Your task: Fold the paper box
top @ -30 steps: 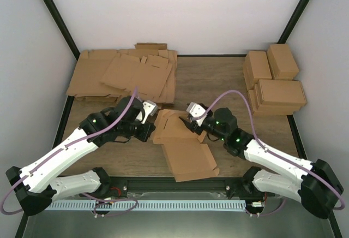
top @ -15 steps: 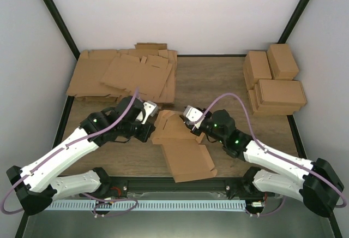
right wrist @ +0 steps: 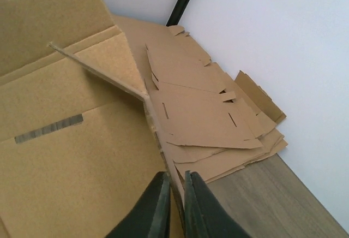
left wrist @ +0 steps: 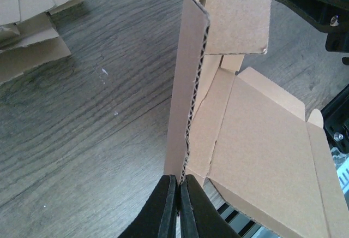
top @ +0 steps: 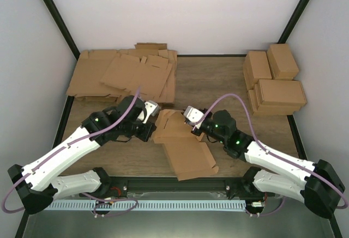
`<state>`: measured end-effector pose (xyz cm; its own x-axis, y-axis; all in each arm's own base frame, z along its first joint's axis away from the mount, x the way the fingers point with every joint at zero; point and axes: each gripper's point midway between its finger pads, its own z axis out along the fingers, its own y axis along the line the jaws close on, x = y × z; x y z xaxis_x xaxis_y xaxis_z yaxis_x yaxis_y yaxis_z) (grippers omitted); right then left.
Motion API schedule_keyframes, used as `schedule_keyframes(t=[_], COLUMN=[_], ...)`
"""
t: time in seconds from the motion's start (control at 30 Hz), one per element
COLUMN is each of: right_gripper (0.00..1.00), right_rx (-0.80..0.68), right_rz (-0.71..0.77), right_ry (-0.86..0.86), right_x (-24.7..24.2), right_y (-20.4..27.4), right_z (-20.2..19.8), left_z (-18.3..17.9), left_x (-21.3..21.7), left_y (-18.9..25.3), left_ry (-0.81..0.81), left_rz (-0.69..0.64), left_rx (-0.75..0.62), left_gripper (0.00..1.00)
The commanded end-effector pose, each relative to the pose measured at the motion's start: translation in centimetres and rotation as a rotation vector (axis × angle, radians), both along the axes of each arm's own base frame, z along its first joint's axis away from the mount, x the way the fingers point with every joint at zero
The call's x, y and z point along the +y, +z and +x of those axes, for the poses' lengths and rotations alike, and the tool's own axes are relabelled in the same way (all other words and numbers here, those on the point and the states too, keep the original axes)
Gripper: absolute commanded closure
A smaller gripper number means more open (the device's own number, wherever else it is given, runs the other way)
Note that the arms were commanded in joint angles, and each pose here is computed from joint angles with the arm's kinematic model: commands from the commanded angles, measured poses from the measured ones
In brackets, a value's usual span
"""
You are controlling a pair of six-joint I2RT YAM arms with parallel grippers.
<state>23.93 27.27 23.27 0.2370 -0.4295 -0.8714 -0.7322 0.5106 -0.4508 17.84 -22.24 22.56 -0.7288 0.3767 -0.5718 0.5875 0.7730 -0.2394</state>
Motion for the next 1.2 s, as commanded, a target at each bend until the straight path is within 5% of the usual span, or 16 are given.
schedule_keyframes(t=[0.0, 0.07, 0.23, 0.37, 0.63, 0.8, 1.17], right_gripper=[0.95, 0.99, 0.99, 0.99, 0.99, 0.99, 0.99], right_rx=[-0.032, -0.028, -0.014, 0.042, 0.259, 0.327, 0.295], right_rz=[0.023, 0.028, 0.089, 0.197, 0.660, 0.848, 0.814], right_ry=[-0.026, -0.035, -0.090, -0.190, -0.537, -0.561, -0.530], right_x=[0.0, 0.0, -0.7, -1.8, -7.0, -7.8, -8.0], right_y=[1.5, 1.5, 2.3, 2.8, 3.2, 3.3, -0.3], right_z=[0.5, 0.6, 1.1, 2.0, 4.5, 4.4, 3.8], left_z=[0.2, 0.2, 0.4, 0.1, -1.0, -1.0, 0.3], left_x=[-0.5, -0.5, -0.5, -0.2, 1.0, 1.7, 1.7], left_y=[1.2, 1.4, 3.7, 7.2, 11.7, 11.9, 10.9], left_ry=[-0.014, -0.011, 0.004, 0.017, 0.064, 0.106, 0.227], left_rz=[-0.025, -0.029, -0.101, -0.218, -0.399, -0.429, -0.518], left_rx=[-0.025, -0.028, -0.083, -0.162, -0.236, -0.250, -0.199], left_gripper=[0.94, 0.86, 0.38, 0.21, 0.02, 0.00, 0.00])
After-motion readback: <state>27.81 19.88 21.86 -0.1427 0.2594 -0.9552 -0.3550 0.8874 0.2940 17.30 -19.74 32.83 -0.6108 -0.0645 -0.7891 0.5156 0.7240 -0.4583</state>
